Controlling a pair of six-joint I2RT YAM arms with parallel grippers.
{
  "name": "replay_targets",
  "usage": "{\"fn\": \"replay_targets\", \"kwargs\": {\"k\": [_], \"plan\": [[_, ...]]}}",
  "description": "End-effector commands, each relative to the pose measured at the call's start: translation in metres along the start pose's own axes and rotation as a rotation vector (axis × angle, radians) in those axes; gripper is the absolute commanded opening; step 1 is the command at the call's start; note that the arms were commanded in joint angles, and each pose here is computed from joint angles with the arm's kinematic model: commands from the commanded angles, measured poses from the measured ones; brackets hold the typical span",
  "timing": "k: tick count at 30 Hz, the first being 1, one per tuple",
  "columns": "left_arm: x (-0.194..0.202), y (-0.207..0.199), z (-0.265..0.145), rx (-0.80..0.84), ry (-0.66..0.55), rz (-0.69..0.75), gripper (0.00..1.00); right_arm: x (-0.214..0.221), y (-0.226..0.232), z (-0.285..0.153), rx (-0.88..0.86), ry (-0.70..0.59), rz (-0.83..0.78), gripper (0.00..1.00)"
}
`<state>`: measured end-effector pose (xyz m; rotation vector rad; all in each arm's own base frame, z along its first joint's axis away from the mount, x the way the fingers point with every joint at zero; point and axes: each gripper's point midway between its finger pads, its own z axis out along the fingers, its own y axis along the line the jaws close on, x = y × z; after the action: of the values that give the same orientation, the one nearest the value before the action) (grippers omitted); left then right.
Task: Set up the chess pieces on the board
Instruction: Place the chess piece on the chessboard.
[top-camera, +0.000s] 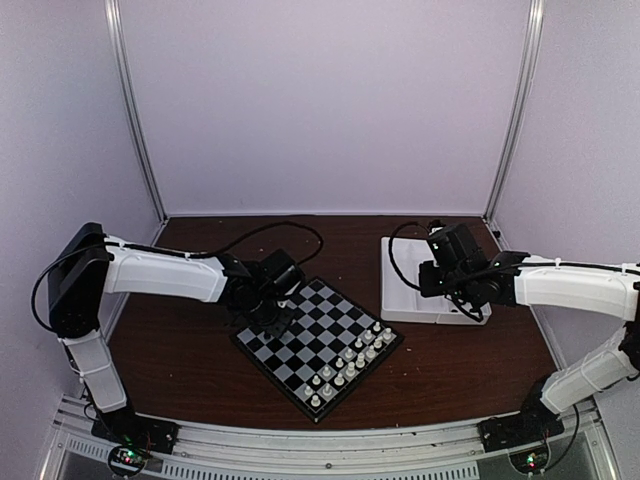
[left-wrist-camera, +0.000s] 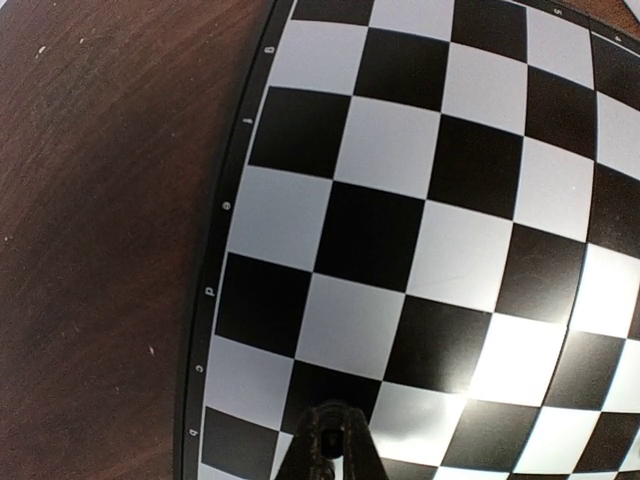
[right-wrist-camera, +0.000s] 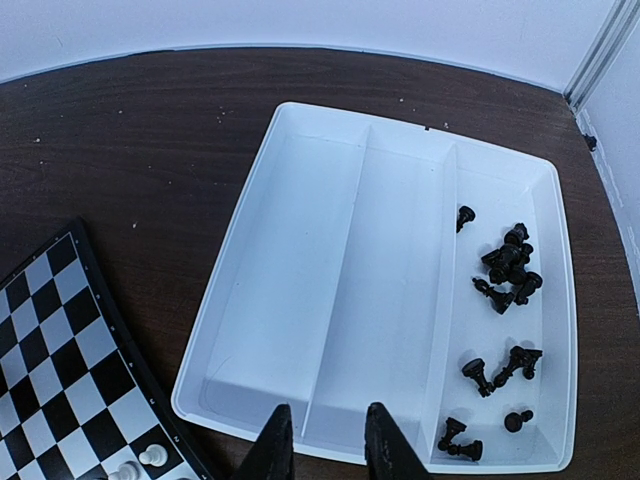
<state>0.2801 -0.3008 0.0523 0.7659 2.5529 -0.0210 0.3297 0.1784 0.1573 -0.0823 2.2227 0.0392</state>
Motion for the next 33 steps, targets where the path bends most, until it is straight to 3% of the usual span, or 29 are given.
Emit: {"fn": "replay_targets", "kwargs": {"k": [1, 8, 24, 33], "plan": [[-0.009, 0.002, -0.007, 0.020, -0.049, -0.039, 0.00, -0.004, 0.001, 0.001, 0.000, -0.008, 0.014, 0.26], [-0.007, 0.002, -0.004, 0.024, -0.051, -0.044, 0.01, -0.004, 0.000, 0.001, -0.001, -0.005, 0.012, 0.25], [-0.013, 0.003, -0.008, 0.032, -0.070, -0.049, 0.23, -0.003, 0.000, 0.000, 0.000, 0.000, 0.008, 0.25], [-0.038, 0.003, -0.031, 0.045, -0.147, -0.036, 0.28, 0.004, -0.017, 0.002, 0.054, 0.049, 0.017, 0.25]]}}
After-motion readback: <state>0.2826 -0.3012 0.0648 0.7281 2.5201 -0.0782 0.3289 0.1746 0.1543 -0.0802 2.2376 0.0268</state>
